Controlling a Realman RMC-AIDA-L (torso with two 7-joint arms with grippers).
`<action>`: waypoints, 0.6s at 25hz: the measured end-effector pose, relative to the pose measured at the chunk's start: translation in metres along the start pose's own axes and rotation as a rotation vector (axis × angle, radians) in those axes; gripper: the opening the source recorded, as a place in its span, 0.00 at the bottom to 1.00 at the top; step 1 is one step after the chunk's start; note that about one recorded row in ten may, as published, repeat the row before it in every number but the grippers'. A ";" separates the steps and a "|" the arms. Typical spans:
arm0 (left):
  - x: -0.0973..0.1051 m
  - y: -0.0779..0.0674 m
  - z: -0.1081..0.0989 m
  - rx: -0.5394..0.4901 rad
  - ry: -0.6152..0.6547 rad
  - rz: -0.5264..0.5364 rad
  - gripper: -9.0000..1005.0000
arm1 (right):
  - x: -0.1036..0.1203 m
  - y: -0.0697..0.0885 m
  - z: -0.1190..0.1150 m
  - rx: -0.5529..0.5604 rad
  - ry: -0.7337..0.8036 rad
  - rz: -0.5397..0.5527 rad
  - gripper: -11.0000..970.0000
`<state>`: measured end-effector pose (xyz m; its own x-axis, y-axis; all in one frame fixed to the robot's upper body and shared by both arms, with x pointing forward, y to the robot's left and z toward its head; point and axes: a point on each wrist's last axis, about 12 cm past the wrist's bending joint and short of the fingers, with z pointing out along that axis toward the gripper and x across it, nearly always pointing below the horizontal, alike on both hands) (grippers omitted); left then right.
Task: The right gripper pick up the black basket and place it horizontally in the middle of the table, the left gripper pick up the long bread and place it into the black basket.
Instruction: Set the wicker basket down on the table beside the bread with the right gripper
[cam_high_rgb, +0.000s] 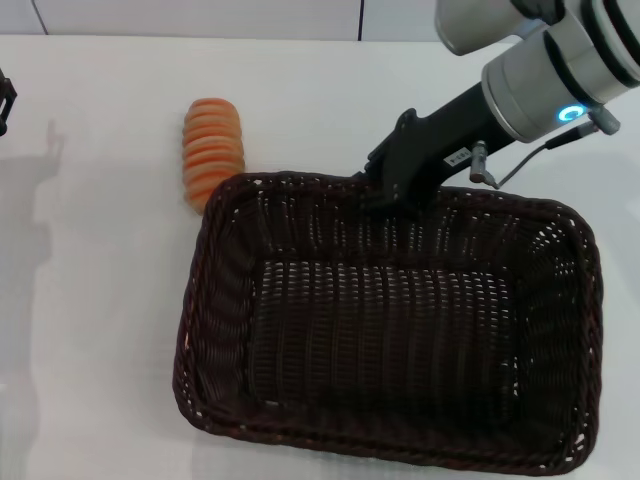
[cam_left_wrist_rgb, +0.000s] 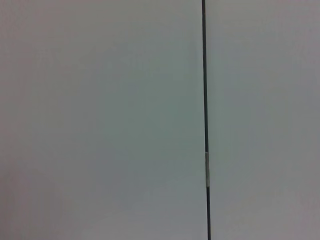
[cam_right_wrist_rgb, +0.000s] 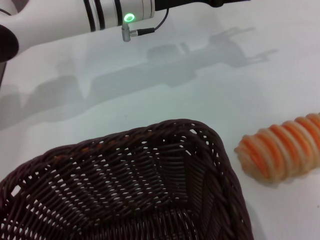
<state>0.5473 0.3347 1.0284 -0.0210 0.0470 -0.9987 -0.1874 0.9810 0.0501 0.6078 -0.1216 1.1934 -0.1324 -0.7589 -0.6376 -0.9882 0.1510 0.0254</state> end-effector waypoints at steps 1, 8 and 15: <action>0.000 0.000 0.000 0.001 0.000 -0.004 0.79 | 0.000 0.000 0.000 0.000 0.000 0.000 0.21; 0.001 0.002 -0.001 -0.004 0.003 -0.008 0.78 | 0.001 -0.007 -0.004 0.118 -0.047 0.001 0.22; 0.001 -0.001 0.002 0.003 0.017 -0.009 0.78 | -0.001 -0.004 -0.003 0.147 -0.075 -0.027 0.32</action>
<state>0.5490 0.3345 1.0273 -0.0363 0.0349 -0.9987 -0.1843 0.9820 0.0410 0.6114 -0.1232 1.1966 -0.0939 -0.7153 -0.6925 -0.9687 0.2260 -0.1022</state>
